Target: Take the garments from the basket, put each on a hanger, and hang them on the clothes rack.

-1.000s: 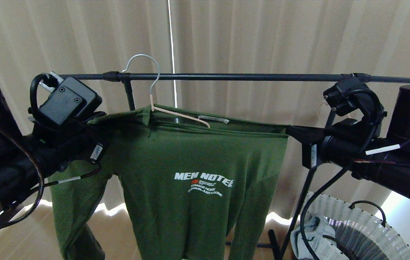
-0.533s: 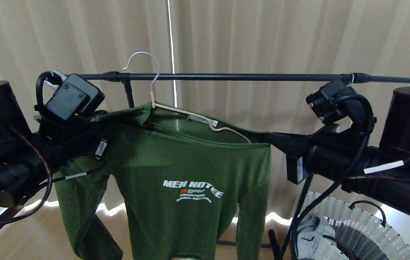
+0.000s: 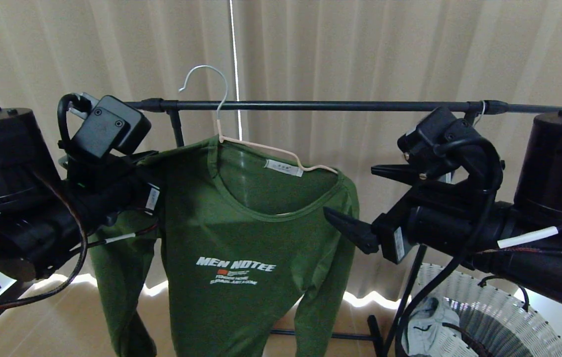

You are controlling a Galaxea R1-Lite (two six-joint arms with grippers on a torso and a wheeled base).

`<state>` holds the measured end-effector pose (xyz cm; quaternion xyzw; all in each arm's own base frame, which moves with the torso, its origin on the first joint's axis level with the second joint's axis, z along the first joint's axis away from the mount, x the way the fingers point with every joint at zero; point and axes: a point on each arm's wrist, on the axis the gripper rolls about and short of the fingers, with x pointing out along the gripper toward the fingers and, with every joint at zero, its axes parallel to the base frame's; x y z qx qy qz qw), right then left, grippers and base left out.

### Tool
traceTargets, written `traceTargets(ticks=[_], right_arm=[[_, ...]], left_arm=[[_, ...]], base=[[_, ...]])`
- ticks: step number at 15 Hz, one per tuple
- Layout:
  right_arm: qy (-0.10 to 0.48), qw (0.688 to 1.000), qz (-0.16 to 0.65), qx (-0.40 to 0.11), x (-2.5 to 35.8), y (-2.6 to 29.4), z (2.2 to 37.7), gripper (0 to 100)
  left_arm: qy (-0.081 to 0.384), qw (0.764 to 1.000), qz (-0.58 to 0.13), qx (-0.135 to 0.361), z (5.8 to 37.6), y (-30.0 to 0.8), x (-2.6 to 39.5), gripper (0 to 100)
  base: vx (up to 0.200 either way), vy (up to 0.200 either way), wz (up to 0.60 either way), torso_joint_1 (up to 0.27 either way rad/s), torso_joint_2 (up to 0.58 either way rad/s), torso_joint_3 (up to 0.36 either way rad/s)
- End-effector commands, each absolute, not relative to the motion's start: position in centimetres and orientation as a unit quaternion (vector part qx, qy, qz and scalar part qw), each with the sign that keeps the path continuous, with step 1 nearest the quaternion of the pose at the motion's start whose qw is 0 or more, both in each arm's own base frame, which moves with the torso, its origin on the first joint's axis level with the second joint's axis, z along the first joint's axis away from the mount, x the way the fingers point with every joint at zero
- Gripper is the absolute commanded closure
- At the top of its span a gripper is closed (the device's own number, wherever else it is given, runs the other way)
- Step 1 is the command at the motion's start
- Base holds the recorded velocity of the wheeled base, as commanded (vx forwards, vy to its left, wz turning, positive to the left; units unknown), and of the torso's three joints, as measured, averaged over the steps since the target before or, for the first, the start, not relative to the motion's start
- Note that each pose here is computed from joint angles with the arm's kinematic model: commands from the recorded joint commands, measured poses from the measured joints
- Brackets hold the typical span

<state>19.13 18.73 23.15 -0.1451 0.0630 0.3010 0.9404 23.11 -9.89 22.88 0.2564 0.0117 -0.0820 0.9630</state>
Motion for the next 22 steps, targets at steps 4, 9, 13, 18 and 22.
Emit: traceTargets(ticks=[4, 9, 13, 18, 22], right_arm=[[0.034, 0.938, 0.298, -0.173, 21.1, 20.7, 24.2, 0], [0.025, 0.941, 0.285, -0.18, 22.6, 21.9, 24.6, 0], [0.021, 0.944, 0.273, -0.182, 23.3, 22.2, 24.8, 0], [0.027, 0.944, 0.27, -0.187, 23.7, 22.2, 24.4, 0], [0.027, 0.944, 0.269, -0.187, 23.7, 22.2, 24.4, 100]], left_arm=[[0.003, 0.962, -0.117, 0.247, 22.9, -11.5, 22.4, 100], [-0.001, 0.96, -0.133, 0.245, 22.9, -12.2, 21.9, 100], [-0.001, 0.961, -0.136, 0.241, 22.9, -12.2, 21.7, 100], [-0.015, 0.958, -0.159, 0.237, 23.3, -13.0, 20.6, 100], [-0.015, 0.958, -0.162, 0.237, 23.3, -13.1, 20.5, 100]], base=[[0.0, 0.0, 0.0, 0.0, 0.0, 0.0], [0.0, 0.0, 0.0, 0.0, 0.0, 0.0], [0.0, 0.0, 0.0, 0.0, 0.0, 0.0], [0.0, 0.0, 0.0, 0.0, 0.0, 0.0], [0.0, 0.0, 0.0, 0.0, 0.0, 0.0]])
